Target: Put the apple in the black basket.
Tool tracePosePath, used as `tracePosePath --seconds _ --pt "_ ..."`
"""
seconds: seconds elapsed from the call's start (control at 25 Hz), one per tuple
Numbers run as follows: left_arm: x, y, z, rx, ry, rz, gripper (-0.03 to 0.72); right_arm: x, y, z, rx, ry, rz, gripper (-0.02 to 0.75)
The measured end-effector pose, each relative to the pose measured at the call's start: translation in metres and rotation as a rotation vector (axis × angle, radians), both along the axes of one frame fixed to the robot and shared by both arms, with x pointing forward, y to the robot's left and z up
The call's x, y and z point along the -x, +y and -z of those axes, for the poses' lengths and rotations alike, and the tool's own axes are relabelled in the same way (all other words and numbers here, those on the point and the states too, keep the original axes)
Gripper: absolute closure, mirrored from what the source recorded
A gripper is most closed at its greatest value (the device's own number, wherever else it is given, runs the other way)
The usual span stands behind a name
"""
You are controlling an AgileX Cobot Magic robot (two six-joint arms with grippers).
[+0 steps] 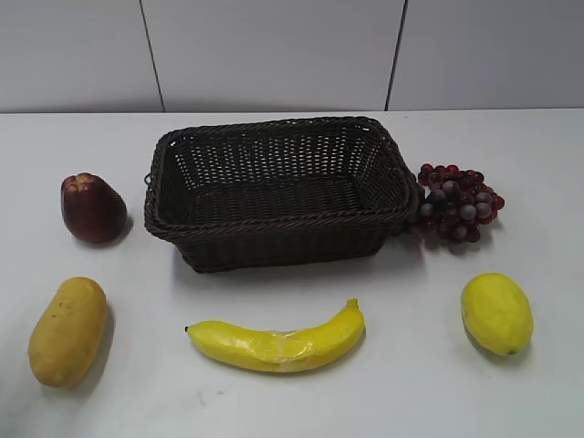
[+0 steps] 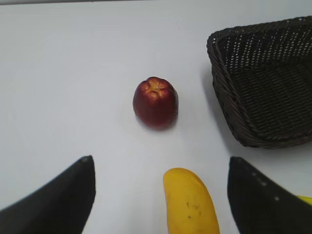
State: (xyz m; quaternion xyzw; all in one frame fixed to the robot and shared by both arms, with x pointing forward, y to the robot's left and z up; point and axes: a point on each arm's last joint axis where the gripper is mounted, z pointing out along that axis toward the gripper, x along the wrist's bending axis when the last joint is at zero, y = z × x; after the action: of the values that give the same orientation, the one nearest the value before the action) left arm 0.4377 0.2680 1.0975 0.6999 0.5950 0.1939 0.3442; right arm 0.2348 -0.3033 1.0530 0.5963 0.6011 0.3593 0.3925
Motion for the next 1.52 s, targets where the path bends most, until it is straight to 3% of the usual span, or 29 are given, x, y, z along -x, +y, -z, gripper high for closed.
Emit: tracePosePath --seconds 0.2,0.44,0.6,0.8,1.2,1.32,1.52 --pt "-0.075 -0.016 0.019 -0.015 0.122 0.056 0.036 0.000 0.000 0.000 -0.001 0.000 0.001 0.167" --pt "-0.135 -0.036 0.082 -0.051 0.306 0.103 -0.002 0.000 0.000 0.000 -0.001 0.000 0.001 0.167" --pt "-0.159 -0.039 0.112 -0.087 0.354 0.110 -0.004 0.000 0.000 0.000 0.000 0.000 0.000 0.167" --pt "-0.178 -0.038 0.132 -0.149 0.364 0.126 -0.004 0.000 0.000 0.000 0.000 0.000 0.000 0.167" --pt "-0.189 -0.039 0.166 -0.164 0.400 0.120 0.013 0.000 0.000 0.000 -0.001 0.000 0.000 0.167" --pt "-0.190 -0.039 0.167 -0.163 0.406 0.120 0.070 0.000 0.000 0.000 -0.001 0.000 0.000 0.167" --pt "-0.189 -0.039 0.167 -0.163 0.413 0.122 0.070 0.000 0.000 0.000 -0.001 0.000 0.000 0.167"
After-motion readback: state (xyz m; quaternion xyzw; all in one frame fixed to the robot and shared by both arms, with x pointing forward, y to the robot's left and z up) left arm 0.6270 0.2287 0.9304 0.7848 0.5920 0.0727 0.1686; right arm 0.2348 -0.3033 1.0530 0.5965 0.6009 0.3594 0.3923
